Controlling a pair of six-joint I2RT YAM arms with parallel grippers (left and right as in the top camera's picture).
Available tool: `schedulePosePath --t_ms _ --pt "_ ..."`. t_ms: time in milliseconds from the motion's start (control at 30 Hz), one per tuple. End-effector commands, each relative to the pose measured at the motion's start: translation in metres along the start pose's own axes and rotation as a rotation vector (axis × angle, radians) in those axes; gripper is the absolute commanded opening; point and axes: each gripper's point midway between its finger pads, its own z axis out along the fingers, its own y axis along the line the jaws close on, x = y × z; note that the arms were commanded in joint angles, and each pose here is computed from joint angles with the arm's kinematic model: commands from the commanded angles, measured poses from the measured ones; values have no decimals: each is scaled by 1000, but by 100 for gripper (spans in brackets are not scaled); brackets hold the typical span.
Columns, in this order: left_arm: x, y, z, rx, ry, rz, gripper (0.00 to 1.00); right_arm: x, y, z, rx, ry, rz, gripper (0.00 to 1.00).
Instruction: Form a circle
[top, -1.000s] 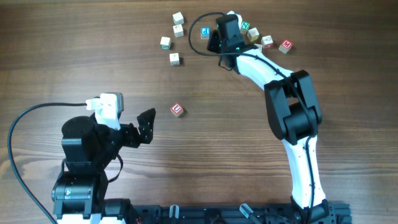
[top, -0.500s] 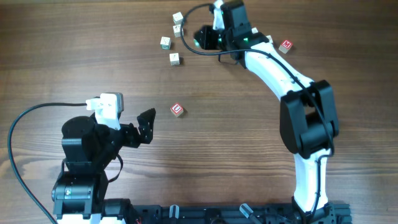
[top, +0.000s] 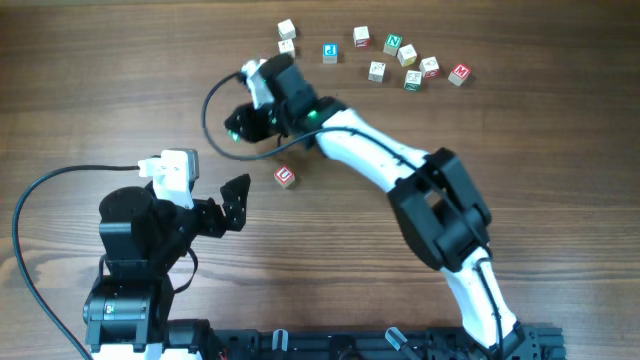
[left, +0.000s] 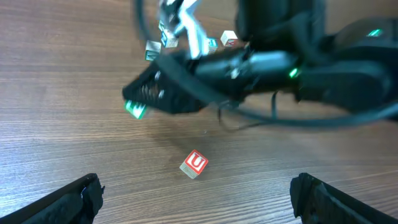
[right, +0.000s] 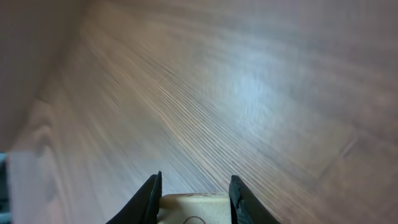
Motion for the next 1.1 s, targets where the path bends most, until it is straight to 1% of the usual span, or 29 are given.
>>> schedulePosePath --t_ms 0,100,133,300,467,600,667,733,800,900,933,1000,1067 --pt "-6 -2 -3 -1 -17 20 100 3 -47 3 189 -24 56 15" --pt "-6 -2 -3 -1 -16 20 100 8 -53 4 216 -11 60 26" --pt "-6 -2 -3 -1 -16 19 100 8 -54 4 216 -9 61 27" --pt "-6 -2 -3 -1 -16 19 100 17 -52 8 195 21 71 27" --pt "-6 -2 -3 -1 -16 20 100 36 -51 14 199 59 71 27" --pt "-6 -2 -3 -1 -16 20 100 44 -44 20 199 74 60 31" --pt "-6 -2 -3 -1 -16 20 100 48 -46 22 214 78 57 43" --pt "-6 -2 -3 -1 -17 20 100 49 -47 23 214 79 67 51" --pt "-6 -2 -3 -1 -16 20 100 46 -47 23 213 73 65 55" --pt "-6 -2 -3 -1 -16 20 100 41 -46 18 212 65 66 56" --pt "-6 -2 -3 -1 -16 20 100 38 -44 15 211 59 63 59" --pt "-6 -2 -3 -1 -16 20 100 22 -37 4 206 29 48 72" --pt "-6 -2 -3 -1 -16 19 100 -5 -31 -17 209 -29 43 78"
